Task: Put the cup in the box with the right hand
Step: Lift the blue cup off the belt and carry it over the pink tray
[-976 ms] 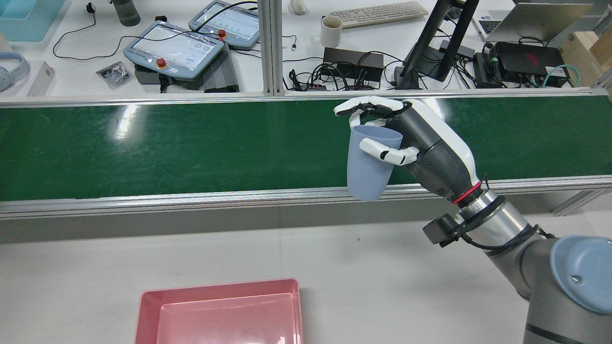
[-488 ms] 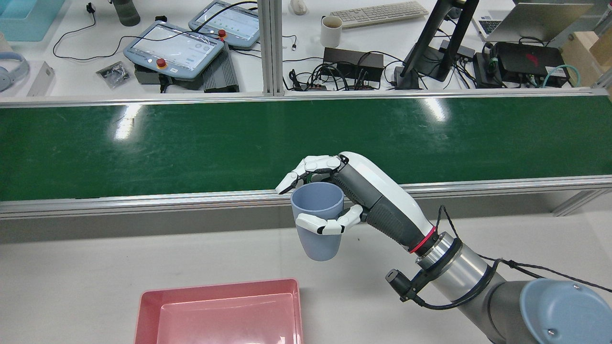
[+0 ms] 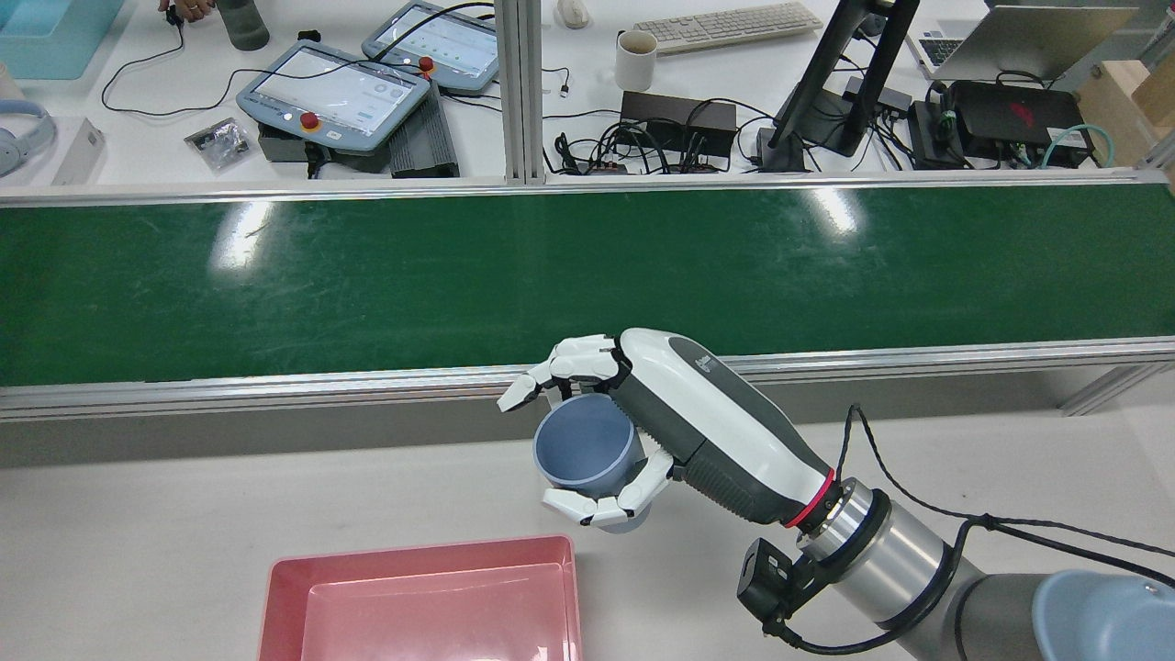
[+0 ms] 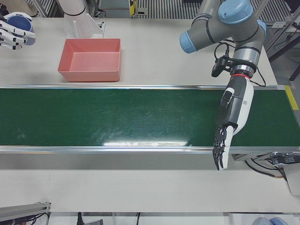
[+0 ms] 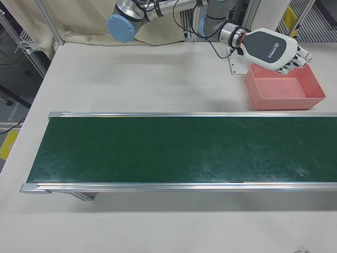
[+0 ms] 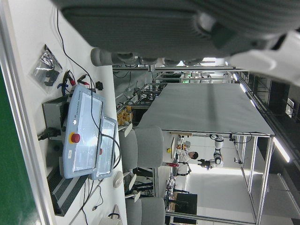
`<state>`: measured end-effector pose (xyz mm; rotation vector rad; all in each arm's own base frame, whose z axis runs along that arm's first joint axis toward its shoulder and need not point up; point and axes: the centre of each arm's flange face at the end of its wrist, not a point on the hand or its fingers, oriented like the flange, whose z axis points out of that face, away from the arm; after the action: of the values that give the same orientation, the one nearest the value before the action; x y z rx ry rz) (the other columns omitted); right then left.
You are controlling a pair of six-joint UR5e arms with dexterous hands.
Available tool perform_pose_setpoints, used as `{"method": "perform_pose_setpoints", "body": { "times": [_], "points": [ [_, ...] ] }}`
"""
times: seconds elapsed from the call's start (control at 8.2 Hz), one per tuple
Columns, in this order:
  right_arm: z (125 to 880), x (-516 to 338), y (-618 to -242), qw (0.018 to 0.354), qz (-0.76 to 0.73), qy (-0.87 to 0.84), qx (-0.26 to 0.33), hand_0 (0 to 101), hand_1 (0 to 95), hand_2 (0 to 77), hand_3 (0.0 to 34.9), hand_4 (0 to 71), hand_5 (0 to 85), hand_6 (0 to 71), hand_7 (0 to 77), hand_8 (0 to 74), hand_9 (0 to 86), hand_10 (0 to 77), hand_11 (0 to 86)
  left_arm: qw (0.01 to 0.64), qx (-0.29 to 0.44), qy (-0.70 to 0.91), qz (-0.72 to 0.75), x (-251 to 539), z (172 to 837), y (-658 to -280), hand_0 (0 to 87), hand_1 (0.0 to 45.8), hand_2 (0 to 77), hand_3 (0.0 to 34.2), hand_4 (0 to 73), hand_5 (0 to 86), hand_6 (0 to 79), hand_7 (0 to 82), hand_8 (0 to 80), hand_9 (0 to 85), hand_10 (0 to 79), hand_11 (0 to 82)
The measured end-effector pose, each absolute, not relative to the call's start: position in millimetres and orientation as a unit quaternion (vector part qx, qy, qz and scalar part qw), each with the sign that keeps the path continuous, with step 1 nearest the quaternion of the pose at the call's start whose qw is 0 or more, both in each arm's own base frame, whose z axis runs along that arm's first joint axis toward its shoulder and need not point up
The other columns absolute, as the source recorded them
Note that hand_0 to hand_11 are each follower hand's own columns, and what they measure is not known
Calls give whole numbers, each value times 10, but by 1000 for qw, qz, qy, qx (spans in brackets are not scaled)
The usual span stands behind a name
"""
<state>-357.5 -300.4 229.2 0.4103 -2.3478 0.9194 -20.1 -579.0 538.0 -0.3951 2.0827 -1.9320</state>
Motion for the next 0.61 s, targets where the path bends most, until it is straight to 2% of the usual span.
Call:
{"method": "perform_pose_setpoints", "body": {
  "times": [0.24,0.37,0.61],
  "points": [
    [2455,-3946,-2873,327,329,-871,164,499,60,387,0,104,213,420,595,698,774,567,698,136,-137,719,-667,-201,5380,-5790,0,5,5,0,0,0,0,0,0,0,0,0],
    [2531,-4132,-2813,334,324,-871,159,498,60,387,0,27,218,420,595,698,774,567,698,136,-137,719,-667,-201,5380,-5790,0,5,5,0,0,0,0,0,0,0,0,0],
    [2578,-4347,-2688,332,319,-877,140,489,54,387,0,44,218,420,595,698,774,573,698,136,-136,719,-667,-201,5380,-5790,0,5,5,0,0,0,0,0,0,0,0,0]
  ]
}}
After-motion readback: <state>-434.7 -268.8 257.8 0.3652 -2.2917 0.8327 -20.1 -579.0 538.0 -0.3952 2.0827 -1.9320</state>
